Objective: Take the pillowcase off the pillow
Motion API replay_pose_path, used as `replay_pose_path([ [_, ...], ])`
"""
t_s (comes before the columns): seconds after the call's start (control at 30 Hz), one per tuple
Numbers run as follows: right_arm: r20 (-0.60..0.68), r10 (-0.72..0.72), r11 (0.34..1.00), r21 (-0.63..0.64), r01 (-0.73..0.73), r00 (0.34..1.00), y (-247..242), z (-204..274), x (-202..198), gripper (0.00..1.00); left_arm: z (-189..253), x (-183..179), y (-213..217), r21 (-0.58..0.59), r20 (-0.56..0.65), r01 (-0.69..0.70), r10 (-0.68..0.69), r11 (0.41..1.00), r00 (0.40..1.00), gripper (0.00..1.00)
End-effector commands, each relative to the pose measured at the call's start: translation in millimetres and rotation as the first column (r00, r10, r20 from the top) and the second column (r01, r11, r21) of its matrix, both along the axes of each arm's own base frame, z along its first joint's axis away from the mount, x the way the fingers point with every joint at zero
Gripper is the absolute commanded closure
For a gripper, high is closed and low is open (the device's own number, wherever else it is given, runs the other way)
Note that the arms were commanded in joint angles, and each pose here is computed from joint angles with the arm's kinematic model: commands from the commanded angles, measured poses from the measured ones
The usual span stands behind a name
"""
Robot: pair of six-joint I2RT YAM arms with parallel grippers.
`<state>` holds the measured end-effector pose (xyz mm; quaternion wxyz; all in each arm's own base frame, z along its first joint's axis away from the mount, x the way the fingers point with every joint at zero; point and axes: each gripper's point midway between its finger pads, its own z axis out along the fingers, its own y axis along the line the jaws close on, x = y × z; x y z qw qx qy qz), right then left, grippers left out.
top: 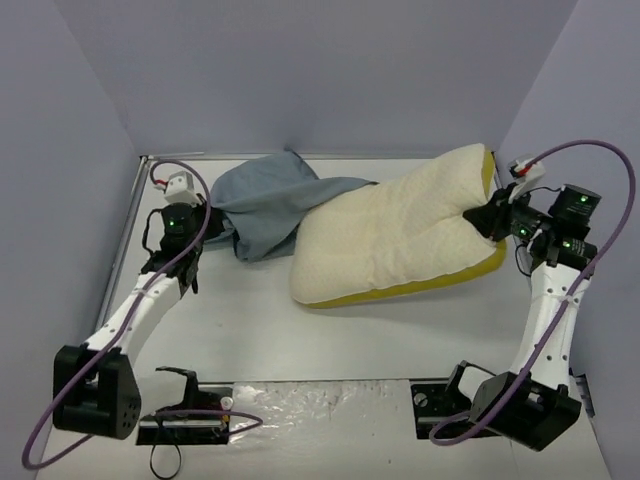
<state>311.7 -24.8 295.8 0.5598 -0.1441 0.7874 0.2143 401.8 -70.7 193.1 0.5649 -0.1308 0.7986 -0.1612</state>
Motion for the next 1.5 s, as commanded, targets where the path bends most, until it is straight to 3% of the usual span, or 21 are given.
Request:
replay_pose_path([
  [0.0,0.057,-0.012,0.981,-0.19,0.022,0.998,11,3,5,1.0,52,-16,38,0.041,0.117,-0.161,0.155,0.986,0.981,0.98],
  [0.13,0.071,-0.173,0.967,-0.178,0.183,0.982,-38,14,26,1.0,102,-44,87,0.014,0.237,-0.369,0.355,0.93,0.904,0.98],
  [0.27,0.079,-0.273,0.948,-0.146,0.282,0.959,-77,21,33,1.0,124,-45,114,0.0,0.252,-0.419,0.405,0.908,0.879,0.98],
  [0.5,0.015,-0.313,0.939,-0.145,0.312,0.949,-97,-5,42,1.0,98,-8,91,-0.029,0.17,-0.273,0.274,0.962,0.947,0.98],
  [0.67,-0.014,-0.343,0.921,-0.201,0.333,0.939,-104,-21,48,0.97,100,5,88,-0.033,0.172,-0.254,0.256,0.967,0.951,0.98],
  [0.77,-0.047,-0.354,0.902,-0.282,0.328,0.934,-95,-38,53,0.73,118,14,77,-0.055,0.207,-0.196,0.203,0.979,0.957,0.98],
  [0.8,-0.057,-0.359,0.898,-0.294,0.328,0.932,-94,-44,52,0.48,121,16,71,-0.059,0.211,-0.167,0.176,0.984,0.962,0.98],
  [0.87,-0.049,-0.357,0.895,-0.303,0.327,0.933,-92,-43,51,0.26,130,19,55,-0.051,0.217,-0.096,0.105,0.994,0.971,0.98],
  [0.93,-0.004,-0.337,0.897,-0.305,0.32,0.941,-87,-27,49,0.2,136,19,50,-0.041,0.225,-0.073,0.08,0.997,0.971,0.98],
  [1.03,0.068,-0.29,0.902,-0.313,0.297,0.955,-67,4,51,0.12,138,16,45,-0.036,0.232,-0.051,0.058,0.998,0.971,0.98],
  [1.17,-0.036,-0.002,0.942,-0.336,-0.01,0.999,19,-13,52,0.08,137,16,36,-0.042,0.229,-0.011,0.021,0.999,0.973,0.98],
  [1.2,-0.092,0.121,0.925,-0.35,-0.145,0.988,69,-30,52,0.08,137,14,19,-0.044,0.23,0.045,-0.034,0.998,0.973,0.98],
  [1.27,-0.167,0.211,0.89,-0.375,-0.26,0.963,120,-56,44,0.08,131,13,11,-0.037,0.215,0.076,-0.066,0.996,0.974,0.98],
  [1.3,-0.218,0.287,0.841,-0.409,-0.355,0.933,166,-74,36,0.08,128,12,7,-0.034,0.209,0.093,-0.084,0.995,0.974,0.98],
  [1.47,-0.36,0.323,0.779,-0.424,-0.462,0.875,272,-126,23,0.05,112,5,5,-0.014,0.174,0.098,-0.094,0.995,0.98,0.98],
])
